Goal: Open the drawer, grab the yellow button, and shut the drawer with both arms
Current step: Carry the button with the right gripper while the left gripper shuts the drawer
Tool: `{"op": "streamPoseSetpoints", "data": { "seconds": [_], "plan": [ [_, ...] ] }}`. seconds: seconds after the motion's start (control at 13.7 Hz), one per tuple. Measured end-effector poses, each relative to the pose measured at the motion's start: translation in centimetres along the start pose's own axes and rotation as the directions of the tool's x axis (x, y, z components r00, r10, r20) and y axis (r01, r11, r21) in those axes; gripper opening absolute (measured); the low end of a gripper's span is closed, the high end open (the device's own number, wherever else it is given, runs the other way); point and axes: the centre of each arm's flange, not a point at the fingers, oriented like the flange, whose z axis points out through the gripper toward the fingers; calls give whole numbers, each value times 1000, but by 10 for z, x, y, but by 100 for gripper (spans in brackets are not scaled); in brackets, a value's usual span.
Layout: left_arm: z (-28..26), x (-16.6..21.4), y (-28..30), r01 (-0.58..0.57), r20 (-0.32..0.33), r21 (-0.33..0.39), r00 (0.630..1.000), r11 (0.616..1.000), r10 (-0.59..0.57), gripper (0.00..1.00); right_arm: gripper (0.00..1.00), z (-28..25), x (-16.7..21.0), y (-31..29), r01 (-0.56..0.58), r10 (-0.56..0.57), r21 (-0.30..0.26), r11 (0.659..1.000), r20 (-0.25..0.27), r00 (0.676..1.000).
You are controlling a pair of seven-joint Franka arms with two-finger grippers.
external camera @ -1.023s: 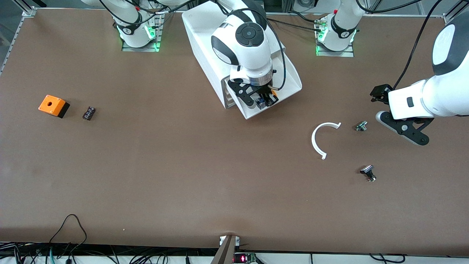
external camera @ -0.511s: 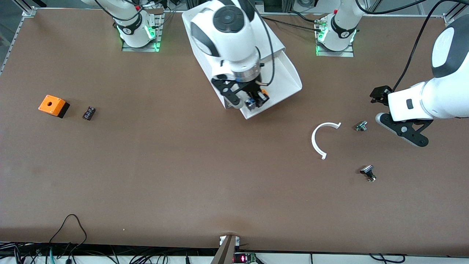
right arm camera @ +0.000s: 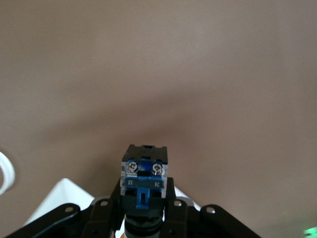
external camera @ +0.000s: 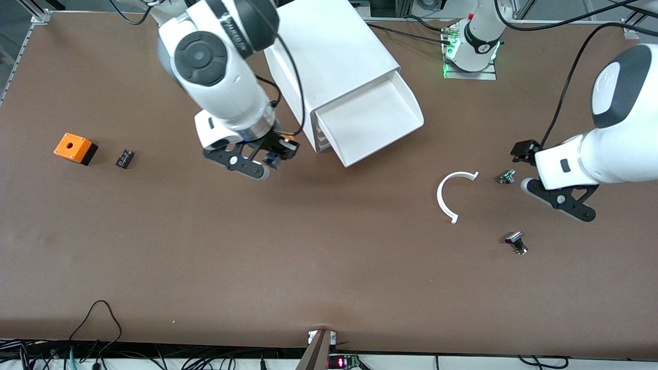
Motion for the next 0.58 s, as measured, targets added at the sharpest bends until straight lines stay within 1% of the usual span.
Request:
{"op": "streamPoseSetpoints", "data": {
  "seconds": [0.07,0.22,0.29,0.44,0.58],
  "plan": [
    [13,11,3,64,-20,-8,998,998,-65,100,33,-3,12,19,51,-50,-30,998,14,999],
    [39,23,14,219,-12,-51,976,974,-219,100,33,-1,41,59,143,-140,-82,986,37,989],
    [46,27,22,274,-5,-65,962,960,-275,99,33,4,55,78,173,-169,-102,980,51,984],
    [59,37,44,381,1,-101,924,919,-382,98,33,20,81,118,212,-202,-141,967,83,976],
    [78,50,80,480,4,-130,875,868,-484,97,33,39,102,150,242,-226,-167,956,106,968]
  ]
}}
